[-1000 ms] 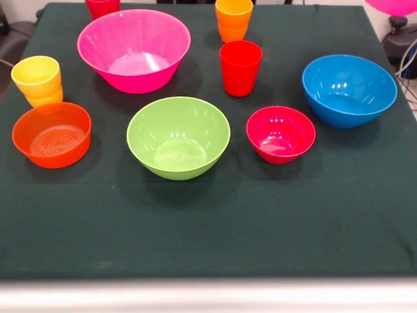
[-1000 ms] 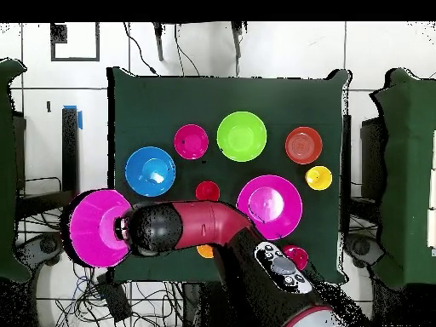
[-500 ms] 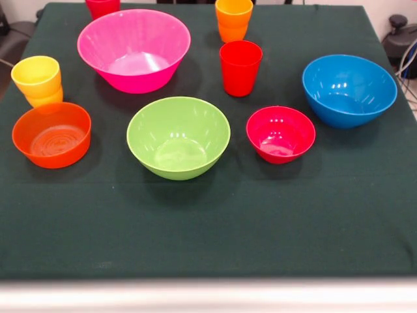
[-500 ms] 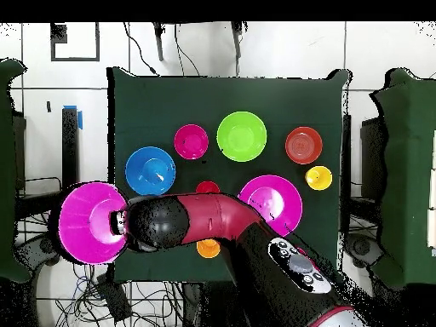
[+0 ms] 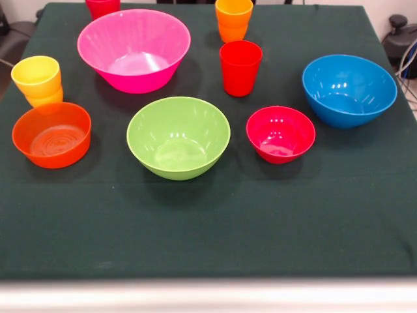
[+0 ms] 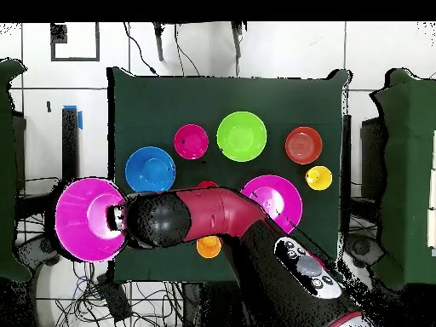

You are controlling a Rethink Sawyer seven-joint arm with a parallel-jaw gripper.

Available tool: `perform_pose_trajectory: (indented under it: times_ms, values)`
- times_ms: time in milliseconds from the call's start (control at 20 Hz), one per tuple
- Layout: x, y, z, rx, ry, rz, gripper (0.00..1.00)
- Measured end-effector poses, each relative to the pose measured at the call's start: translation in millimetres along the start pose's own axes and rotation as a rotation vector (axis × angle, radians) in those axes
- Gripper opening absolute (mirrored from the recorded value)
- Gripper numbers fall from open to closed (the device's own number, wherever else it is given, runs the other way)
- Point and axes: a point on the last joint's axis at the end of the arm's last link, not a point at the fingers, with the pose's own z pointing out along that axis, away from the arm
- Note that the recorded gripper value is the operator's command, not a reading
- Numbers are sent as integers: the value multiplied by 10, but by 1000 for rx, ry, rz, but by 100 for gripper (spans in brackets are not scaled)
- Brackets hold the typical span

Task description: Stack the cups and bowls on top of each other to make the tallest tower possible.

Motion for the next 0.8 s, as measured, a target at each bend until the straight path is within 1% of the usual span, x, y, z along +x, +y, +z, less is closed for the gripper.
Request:
perform_pose_trajectory:
  times_ms: [300,400,500,700,800]
  values:
    - [-105,9,-96,9,11,-19,0]
    - [-171,1,-140,13,16,-30,0]
    - [-265,-23,-196,23,16,-49,0]
    - [-381,-80,-253,31,14,-67,0]
    - [-448,-136,-286,38,7,-75,0]
